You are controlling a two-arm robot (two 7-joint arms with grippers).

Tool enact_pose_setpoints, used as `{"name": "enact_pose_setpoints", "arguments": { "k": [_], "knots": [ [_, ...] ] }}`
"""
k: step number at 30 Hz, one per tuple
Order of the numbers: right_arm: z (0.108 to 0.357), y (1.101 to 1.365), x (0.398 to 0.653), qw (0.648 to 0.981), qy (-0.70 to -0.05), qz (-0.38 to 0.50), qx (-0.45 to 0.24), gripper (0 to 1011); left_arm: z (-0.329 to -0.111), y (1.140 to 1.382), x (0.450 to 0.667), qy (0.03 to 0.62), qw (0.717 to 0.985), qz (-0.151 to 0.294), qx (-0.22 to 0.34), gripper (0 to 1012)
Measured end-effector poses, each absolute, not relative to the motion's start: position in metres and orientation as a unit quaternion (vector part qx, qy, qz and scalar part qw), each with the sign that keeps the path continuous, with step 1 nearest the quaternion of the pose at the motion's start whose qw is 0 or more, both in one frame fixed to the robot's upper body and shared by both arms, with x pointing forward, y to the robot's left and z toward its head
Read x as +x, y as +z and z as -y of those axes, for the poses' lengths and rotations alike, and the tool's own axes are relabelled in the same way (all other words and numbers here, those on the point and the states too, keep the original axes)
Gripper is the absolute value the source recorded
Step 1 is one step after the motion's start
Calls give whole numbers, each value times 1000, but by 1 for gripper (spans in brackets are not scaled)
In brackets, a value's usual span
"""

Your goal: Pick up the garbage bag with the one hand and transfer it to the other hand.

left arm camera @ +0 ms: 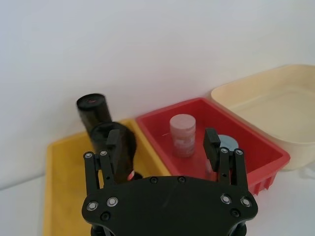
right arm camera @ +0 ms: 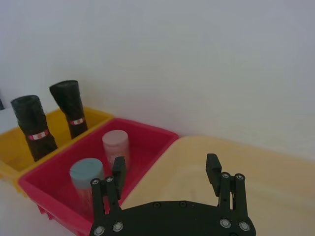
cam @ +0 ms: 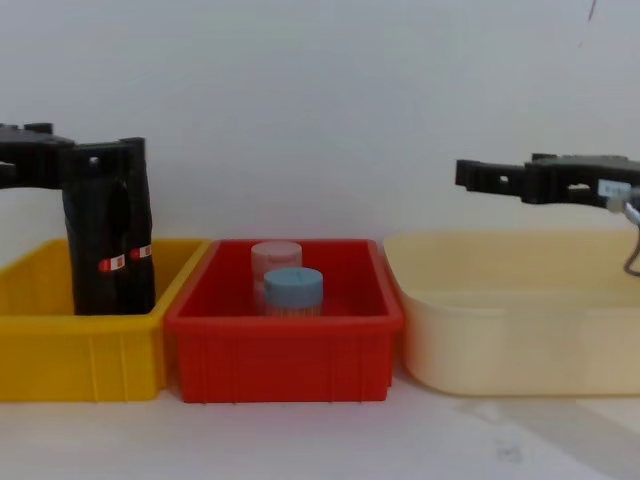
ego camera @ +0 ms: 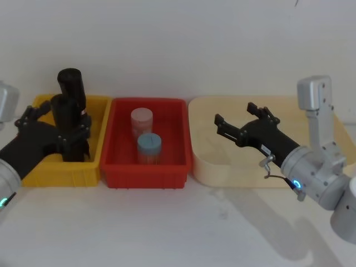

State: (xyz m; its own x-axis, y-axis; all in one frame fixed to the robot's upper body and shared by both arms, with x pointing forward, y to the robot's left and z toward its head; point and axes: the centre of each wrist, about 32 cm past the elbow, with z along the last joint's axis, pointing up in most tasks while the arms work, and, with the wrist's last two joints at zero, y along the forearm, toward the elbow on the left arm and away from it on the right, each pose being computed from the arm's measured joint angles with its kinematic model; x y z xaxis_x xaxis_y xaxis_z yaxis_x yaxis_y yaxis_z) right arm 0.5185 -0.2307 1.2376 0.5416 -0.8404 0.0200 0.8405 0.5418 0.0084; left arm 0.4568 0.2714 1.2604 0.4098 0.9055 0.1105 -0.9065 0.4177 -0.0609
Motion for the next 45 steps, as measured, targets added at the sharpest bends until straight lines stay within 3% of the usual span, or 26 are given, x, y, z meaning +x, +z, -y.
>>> {"name": "enact_pose_setpoints", "arguments": {
  "k": [20,33,45],
  "knots": [
    [198,1272,529,899,-437,11,-23,1001,-317,1259,458,565,824,13,29,1002],
    [192,1281,527,901,-432,18,-35,1001,-327,1248,470,573,819,-8,25,1002],
    [189,1287,527,901,-432,30,-39,1001,-327,1236,494,562,827,-31,12,1002]
  ]
}}
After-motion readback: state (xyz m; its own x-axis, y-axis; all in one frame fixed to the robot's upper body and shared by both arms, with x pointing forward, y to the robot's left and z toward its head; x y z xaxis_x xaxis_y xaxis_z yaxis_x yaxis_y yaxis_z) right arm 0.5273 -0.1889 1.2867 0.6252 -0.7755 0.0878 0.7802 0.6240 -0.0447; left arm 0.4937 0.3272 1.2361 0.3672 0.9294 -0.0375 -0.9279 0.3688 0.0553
